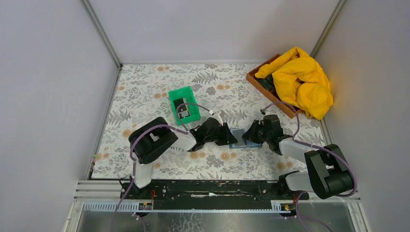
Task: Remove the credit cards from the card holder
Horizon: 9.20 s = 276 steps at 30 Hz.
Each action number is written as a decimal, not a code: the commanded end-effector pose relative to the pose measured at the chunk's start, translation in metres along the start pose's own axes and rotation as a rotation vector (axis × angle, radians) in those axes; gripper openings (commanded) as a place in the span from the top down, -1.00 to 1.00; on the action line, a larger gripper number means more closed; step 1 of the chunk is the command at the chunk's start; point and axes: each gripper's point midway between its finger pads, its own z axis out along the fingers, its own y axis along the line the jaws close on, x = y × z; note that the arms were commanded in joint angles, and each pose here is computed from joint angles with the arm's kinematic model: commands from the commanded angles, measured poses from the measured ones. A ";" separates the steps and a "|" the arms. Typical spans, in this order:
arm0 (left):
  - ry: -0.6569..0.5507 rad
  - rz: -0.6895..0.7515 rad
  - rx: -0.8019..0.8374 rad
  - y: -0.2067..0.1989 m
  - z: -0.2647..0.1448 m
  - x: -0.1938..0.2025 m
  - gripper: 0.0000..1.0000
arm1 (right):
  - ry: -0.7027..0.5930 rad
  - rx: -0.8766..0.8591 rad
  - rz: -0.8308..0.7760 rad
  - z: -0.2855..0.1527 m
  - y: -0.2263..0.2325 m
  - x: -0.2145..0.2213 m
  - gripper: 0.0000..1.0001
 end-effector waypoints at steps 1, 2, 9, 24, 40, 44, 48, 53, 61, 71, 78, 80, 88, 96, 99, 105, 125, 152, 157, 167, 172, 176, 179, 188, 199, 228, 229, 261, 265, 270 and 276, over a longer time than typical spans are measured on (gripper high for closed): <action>-0.003 0.008 0.012 0.002 0.011 0.003 0.36 | 0.075 -0.078 0.008 -0.007 0.014 0.019 0.60; -0.003 0.006 0.009 0.004 0.012 0.002 0.36 | 0.075 -0.104 0.007 -0.008 0.019 0.018 0.61; -0.004 0.001 -0.005 0.010 0.012 0.002 0.36 | 0.099 -0.226 -0.003 -0.015 0.041 0.022 0.61; -0.047 0.023 0.111 -0.021 0.003 -0.017 -0.10 | 0.120 -0.134 -0.035 -0.011 0.020 0.030 0.39; -0.041 0.016 0.277 -0.073 0.001 -0.032 -0.10 | 0.134 -0.146 -0.026 -0.010 0.018 0.036 0.06; -0.036 -0.004 0.347 -0.088 -0.002 -0.033 -0.10 | 0.137 -0.146 -0.025 -0.010 0.017 0.037 0.04; -0.039 -0.008 0.372 -0.095 -0.005 -0.035 -0.10 | 0.135 -0.145 -0.023 -0.010 0.017 0.037 0.03; -0.053 -0.004 0.397 -0.104 -0.009 -0.040 -0.10 | 0.137 -0.149 -0.021 -0.010 0.018 0.038 0.03; -0.059 0.002 0.399 -0.108 -0.003 -0.046 -0.09 | 0.138 -0.155 -0.019 -0.012 0.019 0.039 0.03; -0.069 0.017 0.377 -0.104 0.004 -0.049 -0.10 | 0.129 -0.155 -0.030 -0.014 0.021 0.035 0.03; -0.111 0.043 0.287 -0.079 -0.018 -0.043 -0.09 | 0.092 -0.014 -0.032 -0.018 -0.002 0.031 0.20; -0.121 0.051 0.260 -0.072 -0.026 -0.038 -0.09 | 0.039 0.033 -0.049 -0.024 -0.008 0.022 0.19; -0.103 0.078 0.199 -0.057 -0.040 -0.007 -0.08 | 0.004 0.065 -0.095 -0.043 -0.001 0.005 0.16; -0.141 0.071 0.160 -0.046 -0.056 -0.005 -0.08 | 0.033 0.047 -0.050 -0.063 -0.003 0.030 0.73; -0.150 0.080 0.146 -0.043 -0.061 -0.005 -0.09 | 0.042 0.028 -0.026 -0.067 -0.001 0.037 0.92; -0.152 0.089 0.148 -0.046 -0.065 -0.006 -0.09 | 0.064 0.093 -0.052 -0.064 -0.003 0.047 0.99; -0.197 0.153 0.034 -0.026 -0.095 -0.017 -0.12 | 0.124 0.053 -0.115 -0.024 0.029 0.050 0.99; -0.255 0.070 0.122 -0.059 -0.033 -0.066 -0.35 | 0.098 0.071 -0.156 -0.023 0.001 0.001 0.89; -0.231 0.041 0.101 -0.047 -0.030 -0.059 -0.36 | 0.126 0.055 -0.131 -0.020 -0.004 0.015 0.88; -0.214 0.012 0.103 -0.040 -0.035 -0.049 -0.36 | 0.172 0.024 -0.146 -0.019 0.006 0.044 0.88; -0.219 0.013 0.103 -0.040 -0.040 -0.048 -0.36 | 0.126 0.069 -0.155 -0.022 0.004 0.033 0.89; -0.221 0.024 0.107 -0.041 -0.041 -0.050 -0.36 | 0.082 0.079 -0.169 -0.024 0.010 0.016 0.88; -0.195 0.016 0.146 -0.041 -0.039 -0.053 -0.36 | 0.072 0.102 -0.164 -0.019 0.007 0.011 0.89; -0.156 -0.031 0.198 -0.031 -0.040 -0.062 -0.33 | 0.060 0.097 -0.160 -0.010 0.012 0.000 0.91; -0.108 -0.045 0.176 -0.017 -0.026 -0.050 -0.33 | 0.066 0.094 -0.157 -0.005 0.012 0.000 0.92; -0.069 -0.040 0.186 -0.021 -0.019 -0.042 -0.35 | 0.103 0.104 -0.135 -0.003 -0.001 0.020 0.92; -0.073 -0.039 0.186 -0.022 -0.020 -0.043 -0.35 | 0.104 0.105 -0.134 -0.004 -0.002 0.021 0.91; -0.028 -0.061 0.347 -0.063 -0.015 -0.033 -0.35 | 0.119 0.072 -0.124 -0.003 0.001 0.027 0.92; -0.020 -0.071 0.407 -0.078 -0.020 -0.036 -0.35 | 0.120 0.073 -0.121 -0.002 0.000 0.028 0.92; -0.016 -0.067 0.445 -0.091 -0.024 -0.039 -0.35 | 0.122 0.071 -0.119 -0.001 -0.001 0.029 0.92; -0.025 -0.073 0.443 -0.090 -0.027 -0.039 -0.35 | 0.122 0.071 -0.120 -0.001 -0.001 0.030 0.92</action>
